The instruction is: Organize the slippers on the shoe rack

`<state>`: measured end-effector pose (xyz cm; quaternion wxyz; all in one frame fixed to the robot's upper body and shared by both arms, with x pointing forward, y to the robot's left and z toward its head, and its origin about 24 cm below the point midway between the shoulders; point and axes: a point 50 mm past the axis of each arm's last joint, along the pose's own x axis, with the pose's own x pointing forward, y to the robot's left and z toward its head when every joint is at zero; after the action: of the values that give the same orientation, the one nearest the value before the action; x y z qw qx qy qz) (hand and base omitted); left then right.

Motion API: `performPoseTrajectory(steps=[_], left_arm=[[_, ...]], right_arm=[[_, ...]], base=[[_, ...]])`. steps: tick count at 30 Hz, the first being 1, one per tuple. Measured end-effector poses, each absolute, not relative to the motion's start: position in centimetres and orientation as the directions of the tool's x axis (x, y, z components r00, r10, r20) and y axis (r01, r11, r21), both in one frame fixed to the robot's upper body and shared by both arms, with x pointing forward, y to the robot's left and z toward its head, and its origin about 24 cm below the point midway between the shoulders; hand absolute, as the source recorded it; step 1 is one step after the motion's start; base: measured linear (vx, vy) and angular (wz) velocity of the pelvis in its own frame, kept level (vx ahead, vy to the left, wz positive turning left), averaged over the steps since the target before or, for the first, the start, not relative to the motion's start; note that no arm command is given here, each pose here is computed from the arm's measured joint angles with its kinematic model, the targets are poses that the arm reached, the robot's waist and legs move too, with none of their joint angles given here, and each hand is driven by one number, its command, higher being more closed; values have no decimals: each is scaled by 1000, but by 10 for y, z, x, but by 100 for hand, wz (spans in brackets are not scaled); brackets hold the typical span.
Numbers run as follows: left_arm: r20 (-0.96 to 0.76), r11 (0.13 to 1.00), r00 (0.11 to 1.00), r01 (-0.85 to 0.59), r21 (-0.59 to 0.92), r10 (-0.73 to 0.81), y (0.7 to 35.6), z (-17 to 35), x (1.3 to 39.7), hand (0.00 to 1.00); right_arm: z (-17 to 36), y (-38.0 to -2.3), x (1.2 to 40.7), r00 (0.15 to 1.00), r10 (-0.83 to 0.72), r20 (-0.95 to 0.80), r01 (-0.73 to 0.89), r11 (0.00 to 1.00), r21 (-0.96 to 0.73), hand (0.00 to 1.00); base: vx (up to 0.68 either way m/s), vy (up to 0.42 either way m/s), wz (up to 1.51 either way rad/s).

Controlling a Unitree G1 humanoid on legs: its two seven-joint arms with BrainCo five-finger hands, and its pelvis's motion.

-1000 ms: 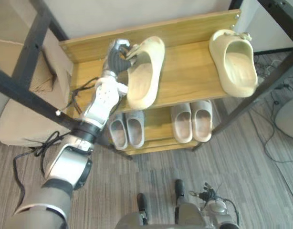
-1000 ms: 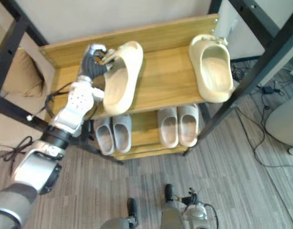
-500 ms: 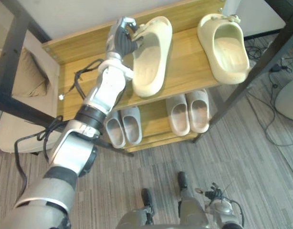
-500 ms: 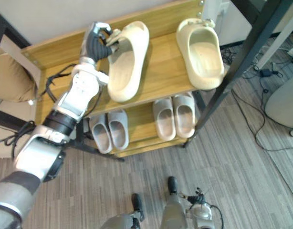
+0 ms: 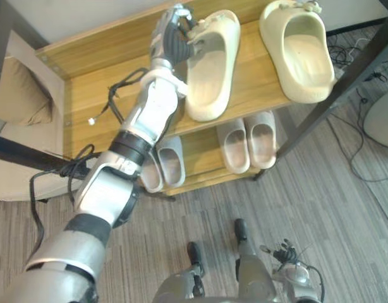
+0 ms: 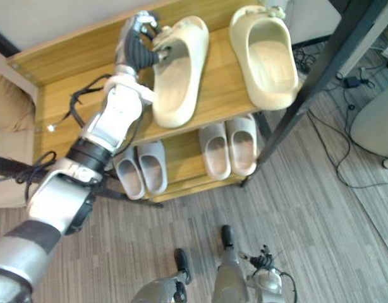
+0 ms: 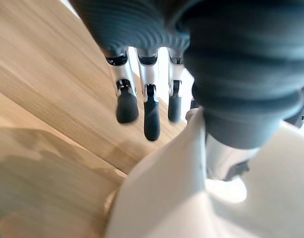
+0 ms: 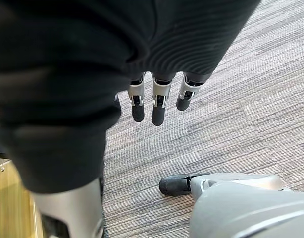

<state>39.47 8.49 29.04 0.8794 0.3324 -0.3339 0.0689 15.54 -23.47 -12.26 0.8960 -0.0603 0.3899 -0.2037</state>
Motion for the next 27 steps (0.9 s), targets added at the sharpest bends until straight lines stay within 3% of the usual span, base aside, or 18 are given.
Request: performPoseTrajectory(steps=[14, 27], left_arm=[[627, 813, 773, -300, 500, -100, 75, 291, 394, 0], [659, 927, 750, -207, 313, -55, 82, 270, 372, 0]], right_arm=[[-124, -232, 154, 610, -411, -677, 325, 909, -259, 0], [-130, -232, 154, 589, -387, -710, 264, 922, -283, 0]], base=[[0, -4, 4], [7, -2, 5]])
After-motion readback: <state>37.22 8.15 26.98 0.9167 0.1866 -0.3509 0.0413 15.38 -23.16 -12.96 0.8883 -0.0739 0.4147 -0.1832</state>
